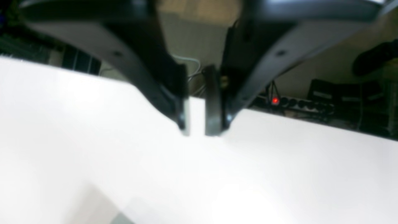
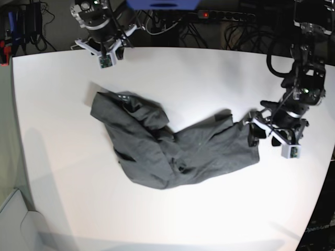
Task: Layout the t-shirt on the table in an organized manner, then fold the t-shirt properly
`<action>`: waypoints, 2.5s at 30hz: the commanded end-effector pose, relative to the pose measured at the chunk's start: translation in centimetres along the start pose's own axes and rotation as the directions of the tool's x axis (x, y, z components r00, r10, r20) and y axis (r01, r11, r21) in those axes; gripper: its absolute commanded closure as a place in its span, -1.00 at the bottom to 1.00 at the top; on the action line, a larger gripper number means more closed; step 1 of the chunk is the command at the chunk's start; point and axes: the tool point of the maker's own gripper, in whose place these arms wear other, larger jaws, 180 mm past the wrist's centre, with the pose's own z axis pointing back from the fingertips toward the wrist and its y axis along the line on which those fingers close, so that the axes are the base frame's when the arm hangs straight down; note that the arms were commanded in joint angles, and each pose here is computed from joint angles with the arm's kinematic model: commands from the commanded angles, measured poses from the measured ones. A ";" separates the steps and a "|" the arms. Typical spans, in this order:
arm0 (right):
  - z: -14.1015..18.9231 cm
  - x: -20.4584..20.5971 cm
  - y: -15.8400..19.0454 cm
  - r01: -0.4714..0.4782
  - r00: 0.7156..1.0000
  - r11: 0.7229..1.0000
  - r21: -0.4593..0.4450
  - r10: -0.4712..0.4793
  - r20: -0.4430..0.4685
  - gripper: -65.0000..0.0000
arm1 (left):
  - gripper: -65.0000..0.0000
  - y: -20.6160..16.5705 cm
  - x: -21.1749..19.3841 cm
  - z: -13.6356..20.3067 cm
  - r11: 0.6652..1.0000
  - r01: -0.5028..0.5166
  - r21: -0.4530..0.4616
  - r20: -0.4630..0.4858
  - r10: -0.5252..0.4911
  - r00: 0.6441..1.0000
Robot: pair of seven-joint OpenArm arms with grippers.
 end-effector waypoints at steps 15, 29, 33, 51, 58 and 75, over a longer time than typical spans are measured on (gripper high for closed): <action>0.3 16.8 -4.2 -0.039 0.877 0.996 -0.083 0.074 0.475 0.14 | -0.26 2.8 -4.4 -0.3 0.997 -0.031 0.067 -0.100 0.037 0.994; 1.9 30.2 -4.9 -0.154 0.767 0.979 -0.136 0.205 0.608 0.03 | -0.25 1.5 -7.7 1.7 0.999 -0.035 0.041 -0.158 0.041 0.987; 2.3 31.7 -5.2 -0.159 0.762 0.976 -0.151 0.219 0.610 0.04 | -0.24 1.3 -8.6 2.2 0.999 -0.036 0.040 -0.176 0.042 0.984; 0.3 25.9 -3.1 -0.180 0.826 0.981 -0.078 0.193 0.530 0.05 | -0.24 0.0 -8.3 2.5 0.999 -0.049 0.018 -0.157 0.051 0.986; -0.2 21.3 -1.8 -0.170 0.854 0.985 -0.024 0.159 0.495 0.05 | -0.24 -0.4 -7.6 2.3 0.999 -0.044 0.007 -0.141 0.045 0.989; 1.1 9.8 3.9 -0.212 0.914 0.962 0.170 0.133 0.384 0.04 | -0.24 -0.3 -7.4 2.1 0.999 -0.045 0.006 -0.137 0.046 0.990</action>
